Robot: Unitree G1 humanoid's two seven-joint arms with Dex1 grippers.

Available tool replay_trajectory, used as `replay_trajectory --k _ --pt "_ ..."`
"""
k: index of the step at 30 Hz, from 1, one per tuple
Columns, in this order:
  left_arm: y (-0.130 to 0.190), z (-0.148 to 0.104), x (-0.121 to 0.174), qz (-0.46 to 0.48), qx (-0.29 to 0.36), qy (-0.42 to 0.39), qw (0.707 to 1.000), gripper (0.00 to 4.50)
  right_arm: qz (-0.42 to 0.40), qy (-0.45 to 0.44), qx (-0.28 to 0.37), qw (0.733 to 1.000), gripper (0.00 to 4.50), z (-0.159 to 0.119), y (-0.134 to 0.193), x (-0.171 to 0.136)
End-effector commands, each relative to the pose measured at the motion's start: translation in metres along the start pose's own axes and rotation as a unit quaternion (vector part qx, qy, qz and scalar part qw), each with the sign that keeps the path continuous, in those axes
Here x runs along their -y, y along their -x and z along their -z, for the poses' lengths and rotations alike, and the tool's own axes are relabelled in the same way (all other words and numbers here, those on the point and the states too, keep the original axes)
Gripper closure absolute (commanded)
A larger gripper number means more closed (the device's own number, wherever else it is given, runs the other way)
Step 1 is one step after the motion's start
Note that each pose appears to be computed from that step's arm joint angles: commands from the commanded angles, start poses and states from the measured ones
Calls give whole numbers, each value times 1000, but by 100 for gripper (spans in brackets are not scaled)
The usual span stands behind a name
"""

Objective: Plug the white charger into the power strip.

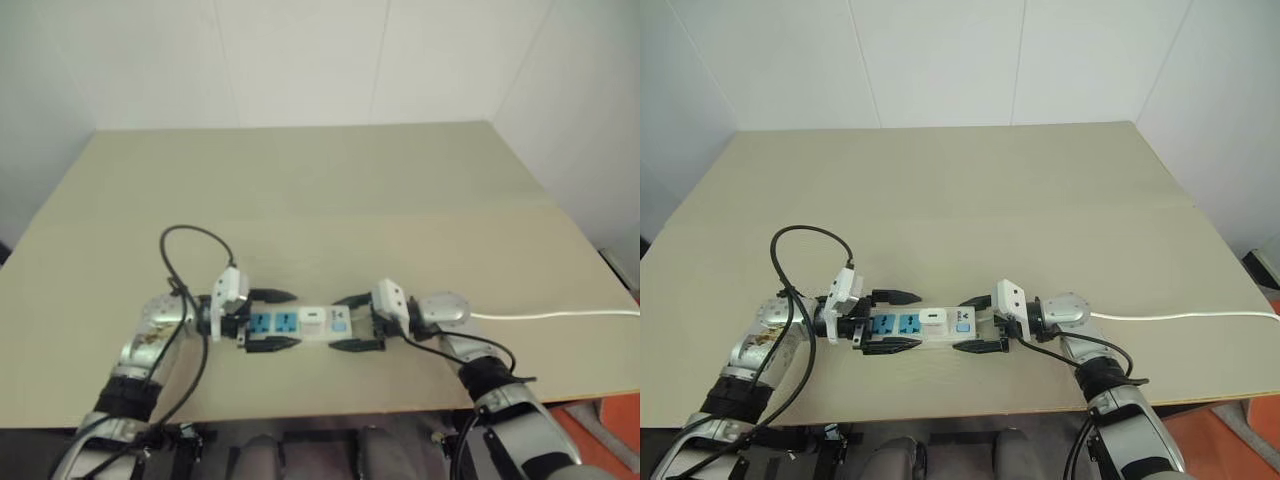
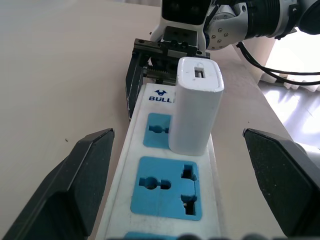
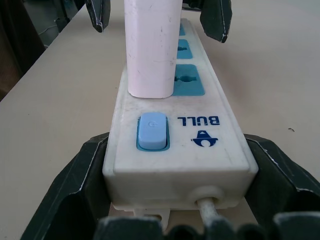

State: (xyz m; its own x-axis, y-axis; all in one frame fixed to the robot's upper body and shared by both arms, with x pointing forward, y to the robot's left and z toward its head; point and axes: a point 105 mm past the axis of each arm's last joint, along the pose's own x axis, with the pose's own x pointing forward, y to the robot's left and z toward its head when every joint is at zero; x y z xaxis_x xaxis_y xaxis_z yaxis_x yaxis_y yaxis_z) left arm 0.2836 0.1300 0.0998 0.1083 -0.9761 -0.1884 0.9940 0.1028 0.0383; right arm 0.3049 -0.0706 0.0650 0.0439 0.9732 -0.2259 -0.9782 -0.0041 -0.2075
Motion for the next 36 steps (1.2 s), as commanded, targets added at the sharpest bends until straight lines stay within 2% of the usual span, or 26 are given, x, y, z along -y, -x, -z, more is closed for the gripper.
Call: replay_trajectory --k 1,5,10,17,24,29,32,36 --pt "16 -27 -6 7 10 -30 999 0 -2 -37 -40 999 12 20 7 -6" --pt "31 -49 -10 5 6 -67 998 0 4 -19 -43 999 6 12 16 -4" --pt "52 -66 -15 -16 -3 -91 996 0 39 6 -36 999 6 -13 51 6" --pt "90 -66 -14 -65 -81 -92 990 0 122 31 -40 991 6 -50 118 -3" --pt "124 -60 0 -125 -122 -67 982 0 222 17 -69 972 6 -62 172 -17" --pt "125 -54 21 -147 -116 -54 981 0 282 15 -80 956 6 -67 187 -30" --pt "120 -64 20 -186 -61 -48 979 0 314 4 -75 946 6 -71 189 -40" --pt "117 -67 20 -207 -54 -53 975 0 326 -7 -85 942 6 -70 186 -49"
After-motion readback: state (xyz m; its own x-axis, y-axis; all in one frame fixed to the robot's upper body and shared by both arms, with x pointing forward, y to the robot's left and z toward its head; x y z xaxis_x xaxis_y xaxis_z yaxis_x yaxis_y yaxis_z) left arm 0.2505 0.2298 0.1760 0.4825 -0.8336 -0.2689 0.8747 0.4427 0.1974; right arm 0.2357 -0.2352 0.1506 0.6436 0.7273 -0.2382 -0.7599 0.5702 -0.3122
